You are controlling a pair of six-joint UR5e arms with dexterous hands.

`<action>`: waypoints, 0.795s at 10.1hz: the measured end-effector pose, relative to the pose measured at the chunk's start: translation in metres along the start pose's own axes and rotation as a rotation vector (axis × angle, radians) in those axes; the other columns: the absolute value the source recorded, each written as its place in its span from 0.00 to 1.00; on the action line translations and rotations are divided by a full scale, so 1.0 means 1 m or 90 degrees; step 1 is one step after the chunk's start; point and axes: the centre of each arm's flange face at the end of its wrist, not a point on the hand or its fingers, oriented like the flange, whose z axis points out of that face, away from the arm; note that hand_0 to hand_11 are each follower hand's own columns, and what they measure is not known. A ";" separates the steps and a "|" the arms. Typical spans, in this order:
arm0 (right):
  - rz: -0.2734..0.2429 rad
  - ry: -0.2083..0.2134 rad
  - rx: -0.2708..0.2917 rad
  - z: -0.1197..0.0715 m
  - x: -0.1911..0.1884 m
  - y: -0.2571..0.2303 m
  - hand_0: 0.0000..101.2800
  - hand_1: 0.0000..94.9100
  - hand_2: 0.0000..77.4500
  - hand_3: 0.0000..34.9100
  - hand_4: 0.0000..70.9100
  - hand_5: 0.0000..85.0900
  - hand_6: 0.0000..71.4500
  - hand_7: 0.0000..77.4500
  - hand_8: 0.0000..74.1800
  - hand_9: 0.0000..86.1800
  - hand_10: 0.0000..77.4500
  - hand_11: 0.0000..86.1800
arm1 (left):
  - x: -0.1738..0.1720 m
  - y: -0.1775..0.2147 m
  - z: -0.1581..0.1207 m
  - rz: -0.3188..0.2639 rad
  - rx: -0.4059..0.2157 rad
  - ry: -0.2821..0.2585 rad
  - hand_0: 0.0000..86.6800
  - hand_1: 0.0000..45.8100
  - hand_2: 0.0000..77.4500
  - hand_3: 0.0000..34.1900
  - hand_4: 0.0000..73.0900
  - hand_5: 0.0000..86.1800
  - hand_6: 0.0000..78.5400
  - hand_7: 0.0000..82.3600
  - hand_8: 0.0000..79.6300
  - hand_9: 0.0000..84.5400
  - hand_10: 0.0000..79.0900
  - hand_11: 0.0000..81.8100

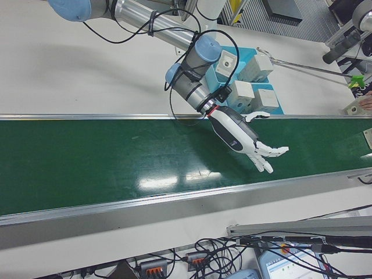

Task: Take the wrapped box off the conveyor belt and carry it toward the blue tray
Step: 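Raise the open right hand above the conveyor belt, palm facing upstream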

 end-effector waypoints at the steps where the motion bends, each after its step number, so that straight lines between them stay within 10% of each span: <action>1: 0.006 -0.001 -0.016 -0.001 0.000 -0.005 0.54 0.24 0.30 0.20 0.23 0.26 0.11 0.31 0.00 0.05 0.00 0.02 | 0.000 0.000 0.000 0.000 0.000 0.000 0.00 0.00 0.01 0.00 0.00 0.01 0.00 0.01 0.01 0.00 0.01 0.01; 8: -0.011 -0.019 -0.013 -0.007 -0.032 0.006 0.53 0.24 0.27 0.18 0.28 0.27 0.14 0.36 0.01 0.07 0.00 0.03 | 0.000 0.000 0.000 0.000 0.000 0.000 0.00 0.00 0.01 0.00 0.00 0.01 0.00 0.01 0.01 0.00 0.01 0.00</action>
